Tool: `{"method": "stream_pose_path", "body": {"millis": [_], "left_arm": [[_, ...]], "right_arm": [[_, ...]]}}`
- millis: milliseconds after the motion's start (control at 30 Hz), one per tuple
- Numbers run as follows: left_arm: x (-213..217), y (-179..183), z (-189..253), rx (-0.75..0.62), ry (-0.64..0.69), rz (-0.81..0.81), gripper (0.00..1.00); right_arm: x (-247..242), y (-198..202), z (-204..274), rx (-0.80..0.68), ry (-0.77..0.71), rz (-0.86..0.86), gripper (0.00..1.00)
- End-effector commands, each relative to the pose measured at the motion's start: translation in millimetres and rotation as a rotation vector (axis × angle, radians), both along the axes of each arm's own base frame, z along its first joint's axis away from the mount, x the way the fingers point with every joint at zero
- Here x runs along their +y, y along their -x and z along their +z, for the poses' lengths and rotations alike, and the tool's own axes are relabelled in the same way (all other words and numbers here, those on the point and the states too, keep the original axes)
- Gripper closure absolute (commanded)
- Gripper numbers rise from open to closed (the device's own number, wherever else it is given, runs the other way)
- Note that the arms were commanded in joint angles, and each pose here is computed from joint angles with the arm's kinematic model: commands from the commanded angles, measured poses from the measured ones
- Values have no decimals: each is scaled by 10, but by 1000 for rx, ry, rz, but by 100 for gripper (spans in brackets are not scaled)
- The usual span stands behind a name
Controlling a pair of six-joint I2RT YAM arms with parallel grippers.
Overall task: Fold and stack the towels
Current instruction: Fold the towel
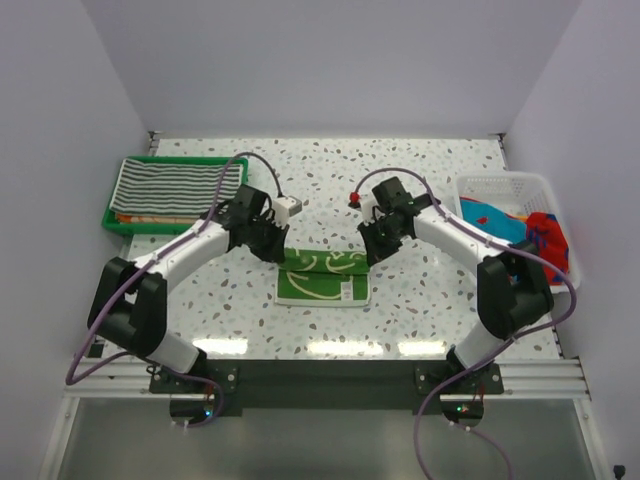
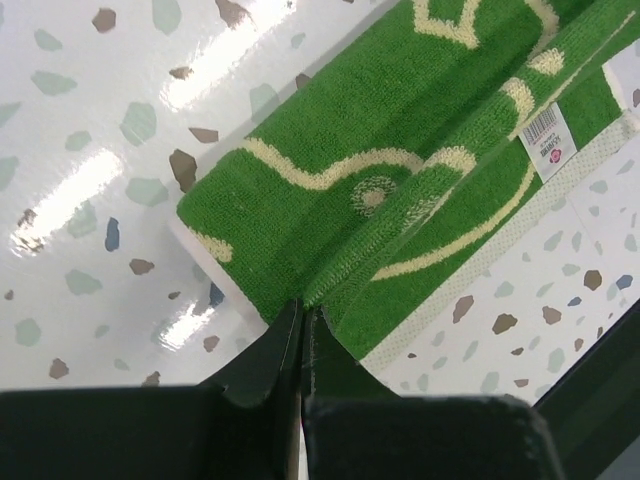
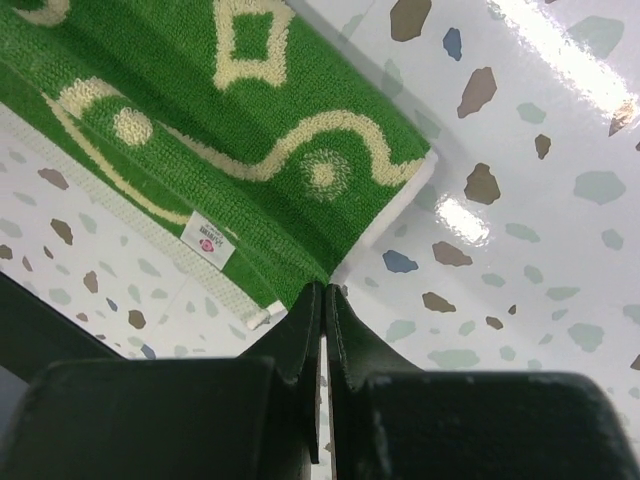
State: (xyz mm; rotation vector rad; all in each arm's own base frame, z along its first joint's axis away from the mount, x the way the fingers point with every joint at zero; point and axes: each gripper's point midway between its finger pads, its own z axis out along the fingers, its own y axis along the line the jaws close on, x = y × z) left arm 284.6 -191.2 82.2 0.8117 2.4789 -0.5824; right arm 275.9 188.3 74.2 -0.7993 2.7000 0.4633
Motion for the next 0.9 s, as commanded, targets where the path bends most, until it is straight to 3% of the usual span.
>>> {"method": "stream_pose_path", "body": {"millis": [0,567,867], "left_arm": [[129,67,20,16,-20,91,100],[175,540,-77,213,-12,147,100],[164,662,-239,311,-23,182,100]], "right_arm": [[-67,16,104,-19,1,-48,100],[-90,356,69,67,-9,-87,100],[-150,436,-252,144,47,-106,100]]}}
